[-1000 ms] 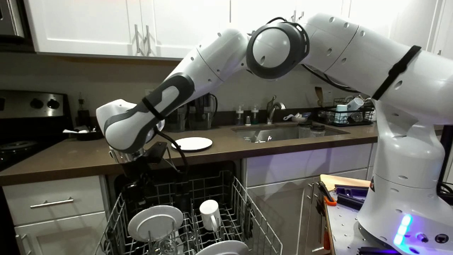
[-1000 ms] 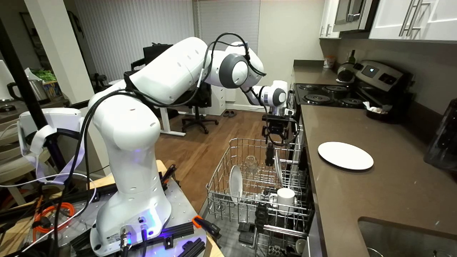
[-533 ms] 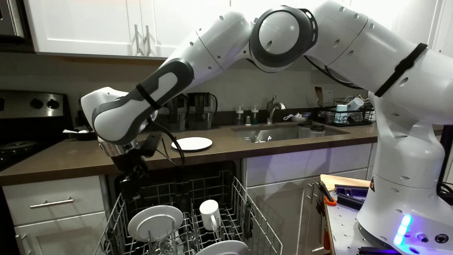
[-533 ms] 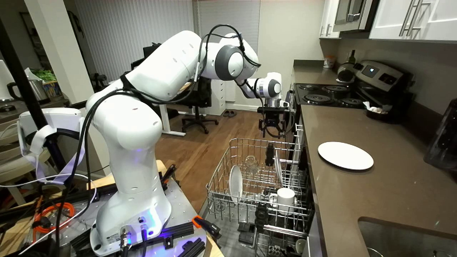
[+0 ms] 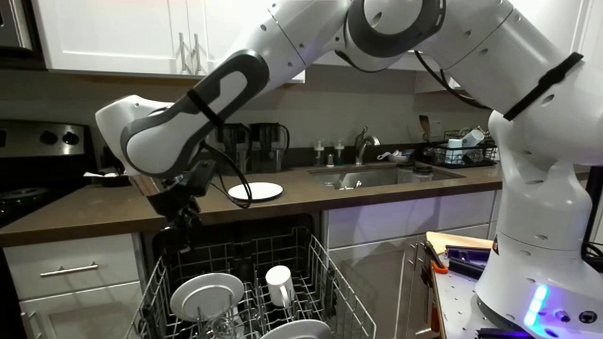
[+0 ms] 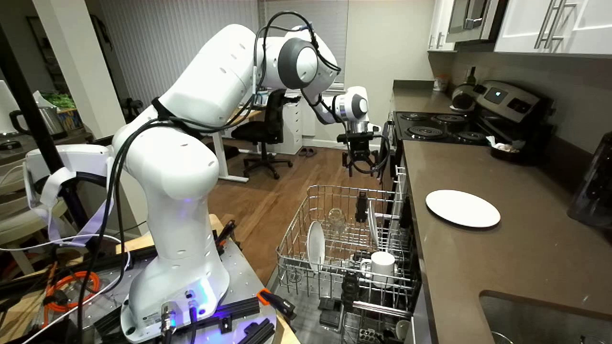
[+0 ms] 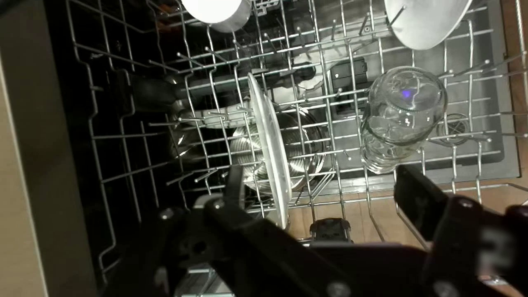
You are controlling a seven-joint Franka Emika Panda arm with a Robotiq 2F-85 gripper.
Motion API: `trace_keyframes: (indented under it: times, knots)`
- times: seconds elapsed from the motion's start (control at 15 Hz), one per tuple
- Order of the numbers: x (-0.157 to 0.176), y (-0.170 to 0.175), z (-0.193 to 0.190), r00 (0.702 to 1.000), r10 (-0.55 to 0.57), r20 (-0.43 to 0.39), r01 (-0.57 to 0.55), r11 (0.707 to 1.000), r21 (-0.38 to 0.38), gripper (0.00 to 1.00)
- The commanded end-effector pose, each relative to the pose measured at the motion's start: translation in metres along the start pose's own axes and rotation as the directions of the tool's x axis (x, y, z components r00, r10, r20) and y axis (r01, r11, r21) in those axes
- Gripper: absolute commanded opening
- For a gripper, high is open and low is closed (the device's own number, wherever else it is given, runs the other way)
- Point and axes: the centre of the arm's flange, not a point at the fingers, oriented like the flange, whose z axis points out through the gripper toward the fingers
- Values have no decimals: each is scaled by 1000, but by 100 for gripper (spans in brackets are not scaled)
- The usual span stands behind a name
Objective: Pick up the white plate from the countertop and put it in the dish rack.
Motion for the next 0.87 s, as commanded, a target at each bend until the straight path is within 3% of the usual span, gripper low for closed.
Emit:
trace_keyframes:
  times: [0.0,0.47,0.53,0.8]
  knots:
    - [-41,-10,-18,999,43,3,-43,997,-61,97]
    - [-76,-22,-37,994,106,-4,-106,989,-103,100]
    - [-47,-15,-31,997,82,17,-80,994,-76,100]
    - [-59,-18,-36,996,92,17,-90,993,-81,100]
